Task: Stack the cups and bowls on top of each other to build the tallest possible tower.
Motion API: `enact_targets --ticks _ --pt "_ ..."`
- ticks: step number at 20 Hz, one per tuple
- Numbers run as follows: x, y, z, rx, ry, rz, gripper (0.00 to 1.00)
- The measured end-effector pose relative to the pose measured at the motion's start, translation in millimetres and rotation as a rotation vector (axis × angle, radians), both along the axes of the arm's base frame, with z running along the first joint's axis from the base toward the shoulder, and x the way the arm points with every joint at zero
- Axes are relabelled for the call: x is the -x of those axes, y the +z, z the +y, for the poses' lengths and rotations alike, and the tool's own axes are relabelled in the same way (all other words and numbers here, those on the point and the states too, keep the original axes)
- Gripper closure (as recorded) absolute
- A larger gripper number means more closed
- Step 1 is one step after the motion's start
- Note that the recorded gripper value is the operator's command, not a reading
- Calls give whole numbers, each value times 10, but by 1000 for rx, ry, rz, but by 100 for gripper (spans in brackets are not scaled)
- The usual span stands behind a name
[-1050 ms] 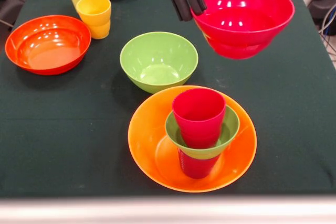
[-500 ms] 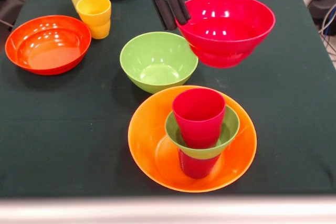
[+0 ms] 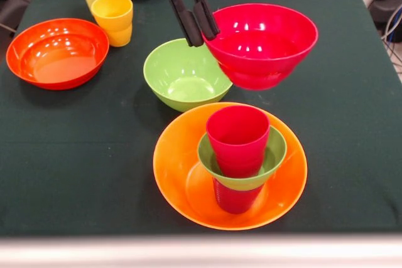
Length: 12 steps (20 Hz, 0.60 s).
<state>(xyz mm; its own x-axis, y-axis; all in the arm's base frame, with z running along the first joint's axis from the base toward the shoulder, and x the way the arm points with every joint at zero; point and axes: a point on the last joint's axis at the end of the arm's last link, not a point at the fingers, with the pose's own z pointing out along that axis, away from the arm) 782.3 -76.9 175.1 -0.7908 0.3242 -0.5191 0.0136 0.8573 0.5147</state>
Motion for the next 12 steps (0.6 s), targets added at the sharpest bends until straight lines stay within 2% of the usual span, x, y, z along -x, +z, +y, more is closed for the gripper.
enact_targets --ticks 12 --pt "-154 -191 -156 -21 -17 -18 100"
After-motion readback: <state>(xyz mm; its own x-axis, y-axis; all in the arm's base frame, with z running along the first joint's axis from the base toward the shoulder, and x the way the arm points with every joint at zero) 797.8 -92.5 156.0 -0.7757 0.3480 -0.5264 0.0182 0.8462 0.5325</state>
